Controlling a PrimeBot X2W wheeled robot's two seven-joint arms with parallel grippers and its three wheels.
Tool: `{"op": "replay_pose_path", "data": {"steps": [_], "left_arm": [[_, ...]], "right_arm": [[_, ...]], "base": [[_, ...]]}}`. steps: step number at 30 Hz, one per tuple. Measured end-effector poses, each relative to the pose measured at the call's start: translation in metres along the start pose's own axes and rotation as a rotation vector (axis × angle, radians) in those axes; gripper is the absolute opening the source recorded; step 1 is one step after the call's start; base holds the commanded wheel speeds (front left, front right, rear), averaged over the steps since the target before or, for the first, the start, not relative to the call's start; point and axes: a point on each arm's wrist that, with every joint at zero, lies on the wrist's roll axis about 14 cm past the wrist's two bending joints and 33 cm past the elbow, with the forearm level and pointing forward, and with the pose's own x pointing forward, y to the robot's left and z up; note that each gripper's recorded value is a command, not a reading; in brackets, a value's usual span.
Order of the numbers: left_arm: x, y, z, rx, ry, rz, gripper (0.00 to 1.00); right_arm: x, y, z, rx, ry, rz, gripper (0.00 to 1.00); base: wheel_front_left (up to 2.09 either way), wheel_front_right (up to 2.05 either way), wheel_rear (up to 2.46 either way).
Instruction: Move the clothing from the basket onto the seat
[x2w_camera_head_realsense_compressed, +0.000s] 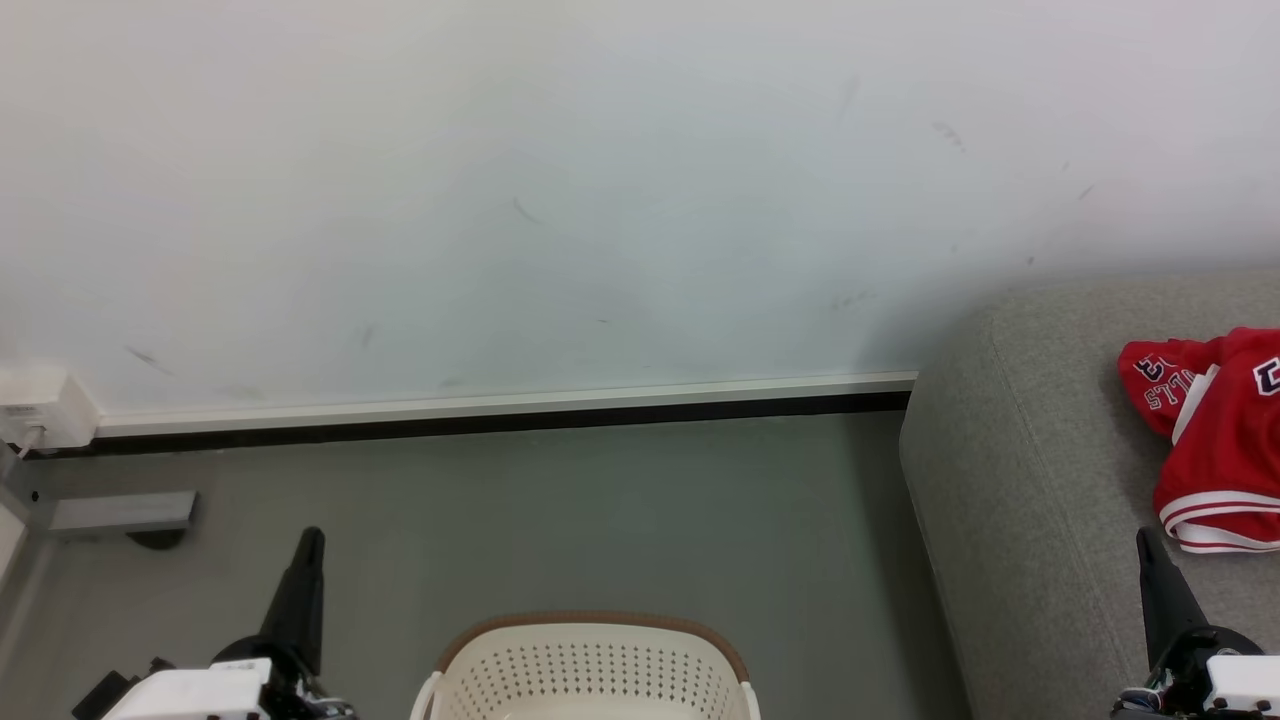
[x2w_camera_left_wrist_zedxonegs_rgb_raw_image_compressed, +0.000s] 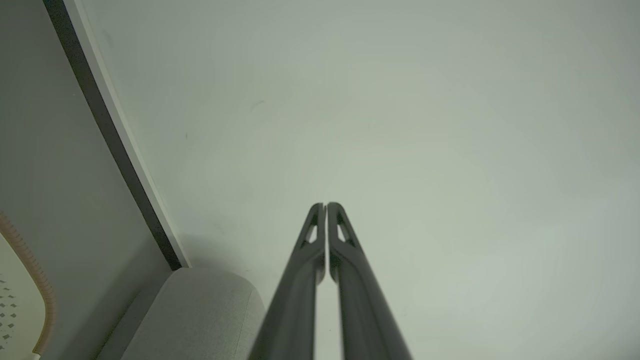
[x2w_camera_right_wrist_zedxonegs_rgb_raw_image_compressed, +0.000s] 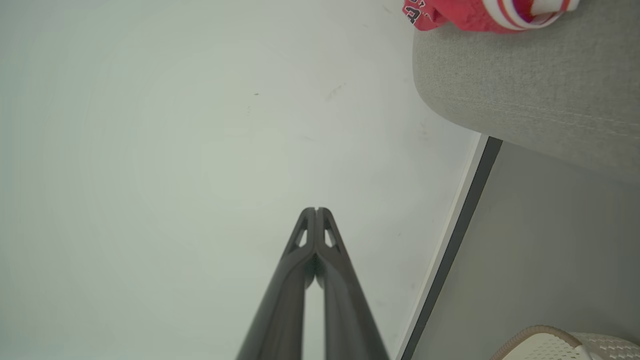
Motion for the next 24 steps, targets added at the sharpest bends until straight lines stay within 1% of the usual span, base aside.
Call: {"op": "replay_pose_path", "data": {"steps": [24], "left_arm": [[0.0, 0.0, 0.0001, 0.0, 0.0, 0.0, 0.0]], "right_arm": [[0.0, 0.0, 0.0004, -0.001, -0.002, 0.0, 0.0]], "base": [[0.0, 0.0, 0.0]]}}
